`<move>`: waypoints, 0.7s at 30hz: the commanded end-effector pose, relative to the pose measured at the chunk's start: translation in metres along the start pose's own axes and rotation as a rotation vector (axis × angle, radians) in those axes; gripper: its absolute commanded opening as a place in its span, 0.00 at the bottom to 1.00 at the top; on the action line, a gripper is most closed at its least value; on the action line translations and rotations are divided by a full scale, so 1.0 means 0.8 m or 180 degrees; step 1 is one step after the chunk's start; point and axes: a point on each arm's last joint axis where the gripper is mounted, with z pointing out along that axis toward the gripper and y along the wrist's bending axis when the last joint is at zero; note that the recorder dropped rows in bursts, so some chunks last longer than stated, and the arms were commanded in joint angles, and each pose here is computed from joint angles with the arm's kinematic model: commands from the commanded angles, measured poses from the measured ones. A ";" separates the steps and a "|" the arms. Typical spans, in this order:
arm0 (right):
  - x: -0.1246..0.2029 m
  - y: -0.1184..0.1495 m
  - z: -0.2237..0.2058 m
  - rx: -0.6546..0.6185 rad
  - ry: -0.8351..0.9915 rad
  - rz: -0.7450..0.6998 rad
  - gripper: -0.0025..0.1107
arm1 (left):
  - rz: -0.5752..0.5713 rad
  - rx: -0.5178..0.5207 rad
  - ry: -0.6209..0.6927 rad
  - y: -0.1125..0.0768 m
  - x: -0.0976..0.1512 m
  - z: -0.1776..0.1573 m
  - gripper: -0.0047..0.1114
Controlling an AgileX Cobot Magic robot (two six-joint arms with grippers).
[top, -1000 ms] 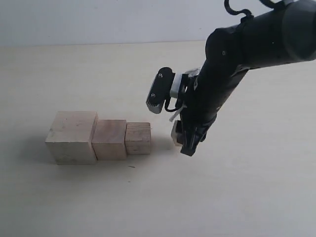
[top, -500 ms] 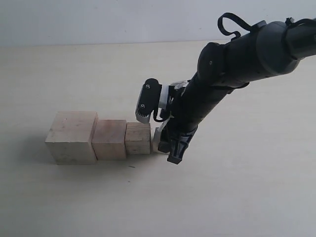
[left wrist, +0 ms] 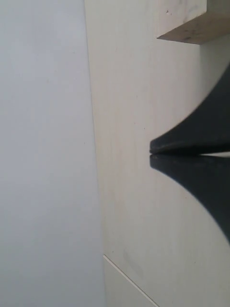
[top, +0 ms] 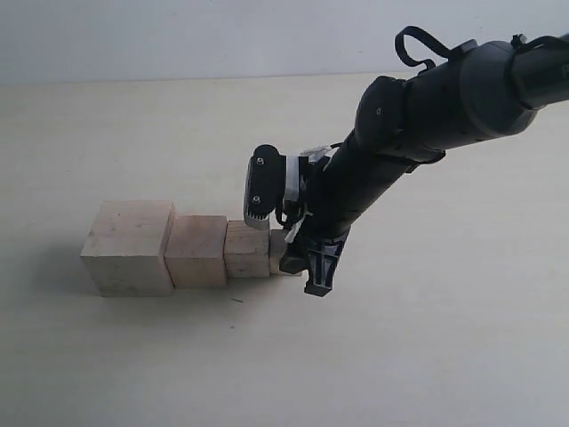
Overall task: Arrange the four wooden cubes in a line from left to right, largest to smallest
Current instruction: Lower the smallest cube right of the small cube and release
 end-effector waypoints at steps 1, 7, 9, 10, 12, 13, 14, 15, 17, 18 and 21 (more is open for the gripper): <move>0.004 0.000 0.008 -0.0015 0.0018 -0.0088 0.02 | -0.0020 -0.0002 -0.0021 0.000 0.000 0.000 0.04; 0.004 0.000 0.008 -0.0009 0.0017 -0.0087 0.02 | -0.0020 -0.0002 -0.0021 0.000 0.000 0.000 0.04; 0.004 0.000 0.008 -0.0002 0.0016 -0.0087 0.02 | -0.0020 -0.0002 -0.0021 0.000 0.000 0.000 0.04; 0.004 0.000 0.008 0.0006 0.0015 -0.0087 0.03 | -0.0020 -0.0002 -0.0021 0.000 0.000 0.000 0.04; 0.004 -0.001 0.008 0.0033 0.0010 -0.0087 0.06 | -0.0020 -0.0002 -0.0021 0.000 0.000 0.000 0.04; 0.004 -0.002 0.008 0.0051 0.0007 -0.0087 0.09 | -0.0020 -0.0002 -0.0021 0.000 0.000 0.000 0.04; 0.004 -0.002 0.008 0.0057 0.0006 -0.0081 0.12 | -0.0020 -0.0002 -0.0021 0.000 0.000 0.000 0.04; 0.004 -0.002 0.008 0.0059 0.0005 -0.0081 0.14 | -0.0020 -0.0002 -0.0021 0.000 0.000 0.000 0.04; 0.004 -0.002 0.008 0.0064 0.0004 -0.0081 0.22 | -0.0020 -0.0002 -0.0021 0.000 0.000 0.000 0.04; 0.004 -0.002 0.008 0.0064 0.0004 -0.0081 0.26 | -0.0020 -0.0002 -0.0021 0.000 0.000 0.000 0.04; 0.004 -0.002 0.008 0.0064 0.0004 -0.0081 0.50 | -0.0020 -0.0002 -0.0021 0.000 0.000 0.000 0.04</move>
